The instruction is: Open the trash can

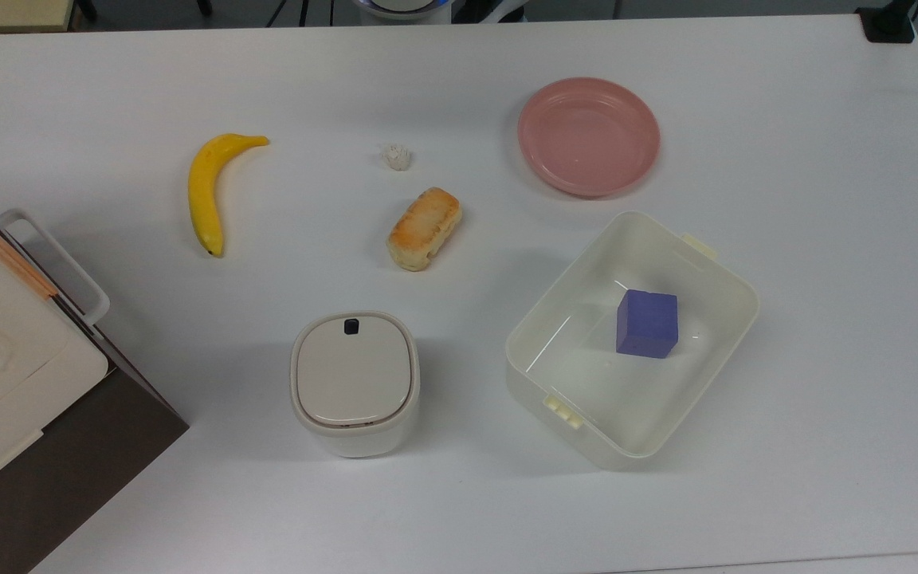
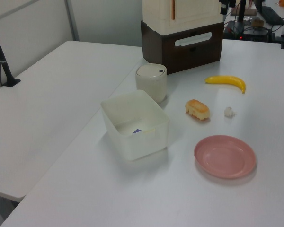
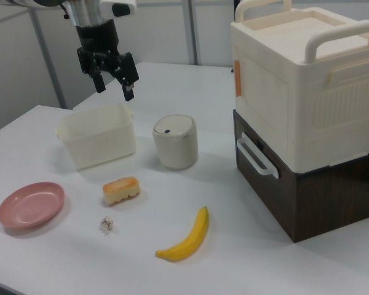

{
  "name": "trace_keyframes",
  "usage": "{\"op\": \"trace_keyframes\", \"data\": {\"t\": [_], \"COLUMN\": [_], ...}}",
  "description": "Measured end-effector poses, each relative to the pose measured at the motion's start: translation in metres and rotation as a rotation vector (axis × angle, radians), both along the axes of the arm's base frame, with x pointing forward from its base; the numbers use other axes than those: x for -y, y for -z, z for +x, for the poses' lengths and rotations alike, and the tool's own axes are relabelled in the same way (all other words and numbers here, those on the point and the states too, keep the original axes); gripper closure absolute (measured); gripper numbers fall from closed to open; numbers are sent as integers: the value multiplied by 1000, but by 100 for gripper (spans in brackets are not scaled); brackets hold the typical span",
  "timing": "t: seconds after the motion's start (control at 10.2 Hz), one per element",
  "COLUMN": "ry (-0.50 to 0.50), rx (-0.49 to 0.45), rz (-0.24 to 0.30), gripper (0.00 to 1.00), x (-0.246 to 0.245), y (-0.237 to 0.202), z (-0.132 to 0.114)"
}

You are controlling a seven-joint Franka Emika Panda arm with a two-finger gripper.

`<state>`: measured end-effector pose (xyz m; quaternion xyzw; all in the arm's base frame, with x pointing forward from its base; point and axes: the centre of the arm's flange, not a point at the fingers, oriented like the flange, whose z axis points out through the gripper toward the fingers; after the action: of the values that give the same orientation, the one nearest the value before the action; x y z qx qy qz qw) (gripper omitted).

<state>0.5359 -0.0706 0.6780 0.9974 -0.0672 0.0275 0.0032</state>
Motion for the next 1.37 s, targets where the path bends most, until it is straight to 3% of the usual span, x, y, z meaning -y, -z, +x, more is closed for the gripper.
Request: {"op": "trace_keyframes", "data": {"t": [1.37], "ry": [3], "rx": [-24], "rz": [2], "gripper": [0], "x": [2], "y": [2], "z": [-3]}}
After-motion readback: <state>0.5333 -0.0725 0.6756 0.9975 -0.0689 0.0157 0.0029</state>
